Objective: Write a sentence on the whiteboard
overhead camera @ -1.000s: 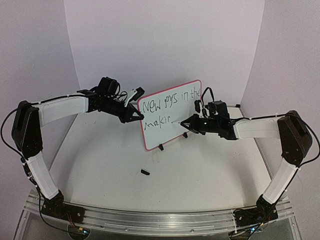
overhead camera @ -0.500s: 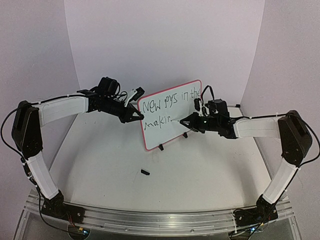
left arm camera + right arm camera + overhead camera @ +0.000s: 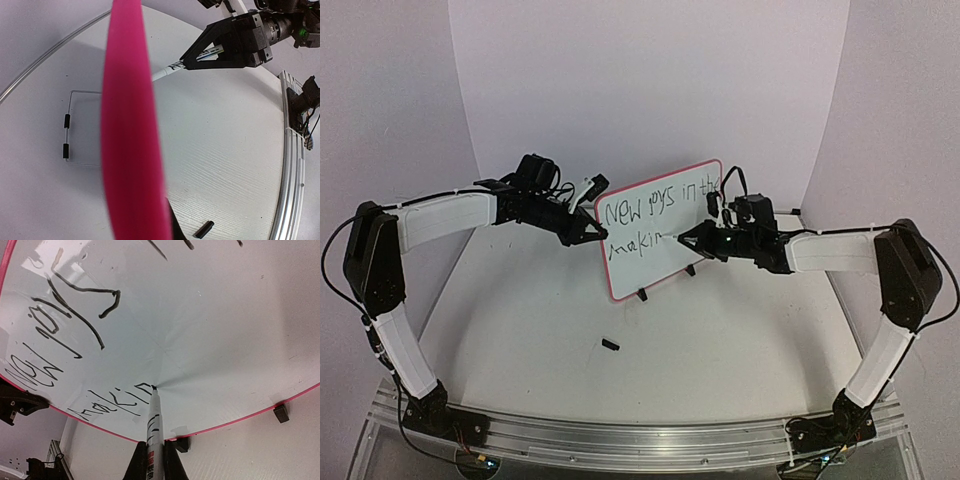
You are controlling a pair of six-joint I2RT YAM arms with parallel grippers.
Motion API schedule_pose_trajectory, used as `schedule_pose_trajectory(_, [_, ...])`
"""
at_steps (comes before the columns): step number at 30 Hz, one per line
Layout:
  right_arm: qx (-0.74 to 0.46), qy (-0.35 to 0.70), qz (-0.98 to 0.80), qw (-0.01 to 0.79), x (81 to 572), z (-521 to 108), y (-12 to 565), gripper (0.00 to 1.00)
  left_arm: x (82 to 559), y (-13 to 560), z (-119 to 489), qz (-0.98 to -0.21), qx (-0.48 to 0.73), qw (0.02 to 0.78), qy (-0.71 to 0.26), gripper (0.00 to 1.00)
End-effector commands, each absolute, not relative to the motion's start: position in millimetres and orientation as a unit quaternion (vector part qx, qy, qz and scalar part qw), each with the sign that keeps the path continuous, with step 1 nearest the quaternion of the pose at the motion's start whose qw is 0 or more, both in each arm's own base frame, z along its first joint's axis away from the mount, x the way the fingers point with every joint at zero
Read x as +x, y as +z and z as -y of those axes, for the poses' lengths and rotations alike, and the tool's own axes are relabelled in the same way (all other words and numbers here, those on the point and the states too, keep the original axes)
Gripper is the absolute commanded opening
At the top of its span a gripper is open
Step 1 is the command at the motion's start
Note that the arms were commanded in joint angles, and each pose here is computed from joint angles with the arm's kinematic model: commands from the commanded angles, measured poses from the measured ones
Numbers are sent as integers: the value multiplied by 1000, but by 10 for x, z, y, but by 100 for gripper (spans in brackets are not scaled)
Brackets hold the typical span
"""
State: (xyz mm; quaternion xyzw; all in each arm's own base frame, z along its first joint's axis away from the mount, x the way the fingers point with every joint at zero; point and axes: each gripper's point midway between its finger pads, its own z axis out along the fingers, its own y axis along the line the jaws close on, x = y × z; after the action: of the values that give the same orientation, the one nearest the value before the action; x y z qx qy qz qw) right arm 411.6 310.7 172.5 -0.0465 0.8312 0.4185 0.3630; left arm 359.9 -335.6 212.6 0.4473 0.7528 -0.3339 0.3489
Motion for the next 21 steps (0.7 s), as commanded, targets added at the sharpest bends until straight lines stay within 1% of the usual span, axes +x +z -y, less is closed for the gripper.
schedule_pose_trajectory(1, [-49,423,-822,377,4213,-3142,1800,0,3240,1800,3409,-773,457,258,-357,0])
schedule_pose_trajectory(12, [-40,412,-835,363,4175,-3098,1599,0,3241,1811,3406,-773,457,259,-356,0])
schedule_pose_trajectory(21, [-37,415,-822,388,4097,-3001,1879,0,3242,1811,3406,-772,457,259,-356,0])
